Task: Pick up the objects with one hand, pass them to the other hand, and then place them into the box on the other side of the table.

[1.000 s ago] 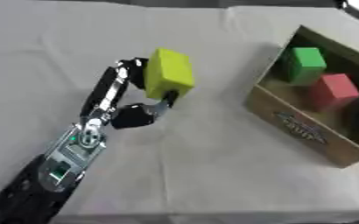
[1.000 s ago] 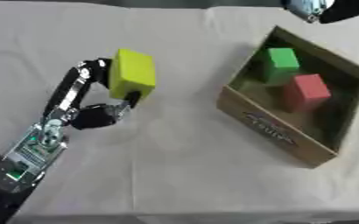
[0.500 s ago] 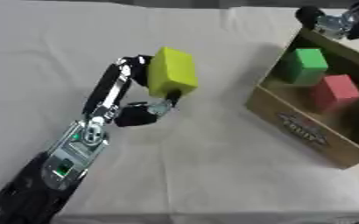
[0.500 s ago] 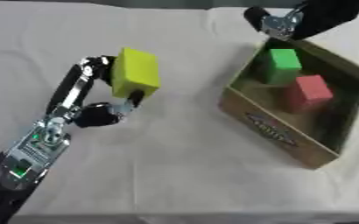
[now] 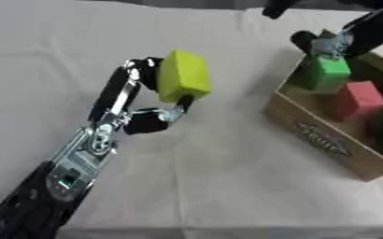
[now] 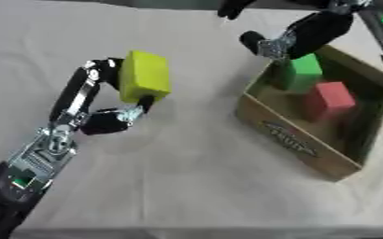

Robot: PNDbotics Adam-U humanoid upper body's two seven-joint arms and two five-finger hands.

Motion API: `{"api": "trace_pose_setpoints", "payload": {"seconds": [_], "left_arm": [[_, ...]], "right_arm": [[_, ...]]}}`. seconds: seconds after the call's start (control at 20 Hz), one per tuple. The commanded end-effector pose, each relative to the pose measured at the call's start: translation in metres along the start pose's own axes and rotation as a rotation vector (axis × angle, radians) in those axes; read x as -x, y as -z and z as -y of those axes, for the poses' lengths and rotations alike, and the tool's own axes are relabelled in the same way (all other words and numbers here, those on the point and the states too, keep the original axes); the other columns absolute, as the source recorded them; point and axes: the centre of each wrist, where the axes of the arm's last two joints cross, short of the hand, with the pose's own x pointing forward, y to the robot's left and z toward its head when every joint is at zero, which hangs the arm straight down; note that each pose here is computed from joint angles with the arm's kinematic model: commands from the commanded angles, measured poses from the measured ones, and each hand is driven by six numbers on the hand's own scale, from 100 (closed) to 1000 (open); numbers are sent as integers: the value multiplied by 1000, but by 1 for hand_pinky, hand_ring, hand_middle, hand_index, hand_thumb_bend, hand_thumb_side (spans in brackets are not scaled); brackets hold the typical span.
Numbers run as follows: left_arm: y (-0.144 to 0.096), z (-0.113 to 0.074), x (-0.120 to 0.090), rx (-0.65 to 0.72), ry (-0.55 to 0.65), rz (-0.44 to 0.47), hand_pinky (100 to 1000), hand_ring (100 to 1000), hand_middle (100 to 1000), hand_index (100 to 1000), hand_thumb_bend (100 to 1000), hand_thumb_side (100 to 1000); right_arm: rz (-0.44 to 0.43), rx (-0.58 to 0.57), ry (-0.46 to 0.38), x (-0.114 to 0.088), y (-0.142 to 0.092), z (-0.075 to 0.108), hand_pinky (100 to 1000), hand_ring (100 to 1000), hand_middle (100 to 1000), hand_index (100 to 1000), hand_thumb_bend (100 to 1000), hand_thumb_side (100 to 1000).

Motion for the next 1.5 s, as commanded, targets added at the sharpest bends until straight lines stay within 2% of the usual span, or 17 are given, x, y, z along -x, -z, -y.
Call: {"api": "trace_pose_setpoints", "payload": {"seconds": [0.05, 0.2, 0.3, 0.6, 0.7, 0.85, 1.1, 1.3, 1.5], "left_arm": [[6, -4, -5, -24, 2, 26, 552, 495, 351, 392, 100, 361], [8, -2, -6, -28, -1, 37, 552, 495, 351, 392, 100, 356], [10, 0, -8, -28, 2, 43, 552, 495, 351, 392, 100, 351], [13, 4, -9, -33, 11, 50, 552, 495, 350, 399, 100, 343], [14, 6, -8, -36, 17, 52, 552, 495, 350, 399, 100, 339], [15, 9, -9, -37, 29, 62, 552, 496, 351, 398, 100, 334], [17, 14, -10, -39, 35, 73, 552, 495, 349, 396, 100, 334], [19, 18, -12, -46, 28, 80, 551, 495, 349, 396, 100, 332], [21, 22, -14, -51, 13, 85, 550, 494, 347, 396, 100, 334]], "right_arm": [[5, -31, -26, -2, 4, 6, 963, 861, 845, 859, 100, 249], [11, -69, -29, 1, 12, 4, 961, 859, 843, 862, 100, 346], [14, -65, -38, 3, 17, 4, 955, 851, 838, 861, 100, 266], [18, -62, -62, 6, 34, 0, 949, 846, 836, 861, 100, 233], [13, -63, -60, 9, 41, -4, 941, 816, 838, 864, 100, 247], [0, -46, -71, 12, 46, -8, 929, 768, 850, 873, 100, 203], [-39, -5, -89, 19, 51, -15, 956, 793, 858, 889, 103, 171], [-40, 53, -130, 17, 55, -14, 989, 815, 848, 895, 330, 164], [-39, 97, -143, 15, 64, -17, 1000, 830, 845, 895, 403, 190]]}}
